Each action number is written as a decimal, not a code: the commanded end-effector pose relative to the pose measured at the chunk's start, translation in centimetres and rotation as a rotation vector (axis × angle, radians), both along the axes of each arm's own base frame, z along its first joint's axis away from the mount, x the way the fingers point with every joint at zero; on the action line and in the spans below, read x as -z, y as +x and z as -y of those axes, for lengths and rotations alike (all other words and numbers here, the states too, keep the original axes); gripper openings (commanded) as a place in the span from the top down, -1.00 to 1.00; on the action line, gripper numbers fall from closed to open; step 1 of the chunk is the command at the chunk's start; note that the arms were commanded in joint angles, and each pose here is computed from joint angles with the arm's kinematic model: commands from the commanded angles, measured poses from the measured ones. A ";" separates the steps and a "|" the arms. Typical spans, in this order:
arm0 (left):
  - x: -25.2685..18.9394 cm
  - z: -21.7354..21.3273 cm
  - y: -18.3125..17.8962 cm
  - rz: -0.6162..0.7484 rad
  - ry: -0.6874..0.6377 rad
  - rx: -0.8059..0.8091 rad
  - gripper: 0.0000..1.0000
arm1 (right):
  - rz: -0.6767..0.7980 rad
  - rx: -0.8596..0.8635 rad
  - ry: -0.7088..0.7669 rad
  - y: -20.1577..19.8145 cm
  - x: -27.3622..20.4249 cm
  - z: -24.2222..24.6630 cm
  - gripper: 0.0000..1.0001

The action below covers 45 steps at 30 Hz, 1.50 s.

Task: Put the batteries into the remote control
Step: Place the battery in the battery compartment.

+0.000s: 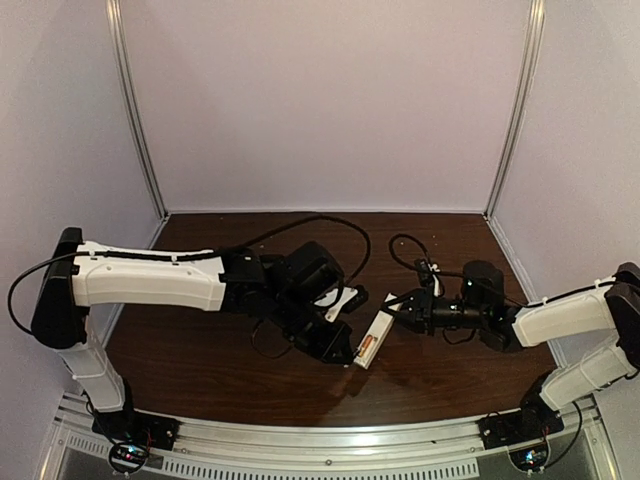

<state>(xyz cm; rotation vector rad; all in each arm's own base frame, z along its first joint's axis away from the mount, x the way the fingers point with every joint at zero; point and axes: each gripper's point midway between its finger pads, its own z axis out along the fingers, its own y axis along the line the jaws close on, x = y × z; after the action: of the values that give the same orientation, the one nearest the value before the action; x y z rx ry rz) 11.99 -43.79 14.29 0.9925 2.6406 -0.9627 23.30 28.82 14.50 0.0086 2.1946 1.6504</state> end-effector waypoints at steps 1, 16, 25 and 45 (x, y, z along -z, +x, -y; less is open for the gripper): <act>-0.4 1.3 -0.3 -0.024 -0.027 0.009 1.00 | 0.017 0.025 0.022 0.1 -0.4 -0.3 1.00; 1.5 1.6 -0.1 -0.043 0.031 -0.001 1.00 | 0.009 -0.001 0.080 -1.1 -0.8 -1.5 1.00; 2.8 0.8 0.5 -0.049 0.099 -0.044 1.00 | 0.009 -0.006 0.091 -1.4 -0.9 -1.8 1.00; 3.6 1.7 1.1 -0.091 0.133 -0.054 0.82 | -0.004 -0.001 0.112 -1.5 -0.9 -2.1 1.00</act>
<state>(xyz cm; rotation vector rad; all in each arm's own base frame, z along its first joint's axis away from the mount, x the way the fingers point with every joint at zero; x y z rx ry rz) 12.52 -45.45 11.57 0.9504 2.7816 -0.8834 21.69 30.40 13.50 0.0517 2.1880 1.7091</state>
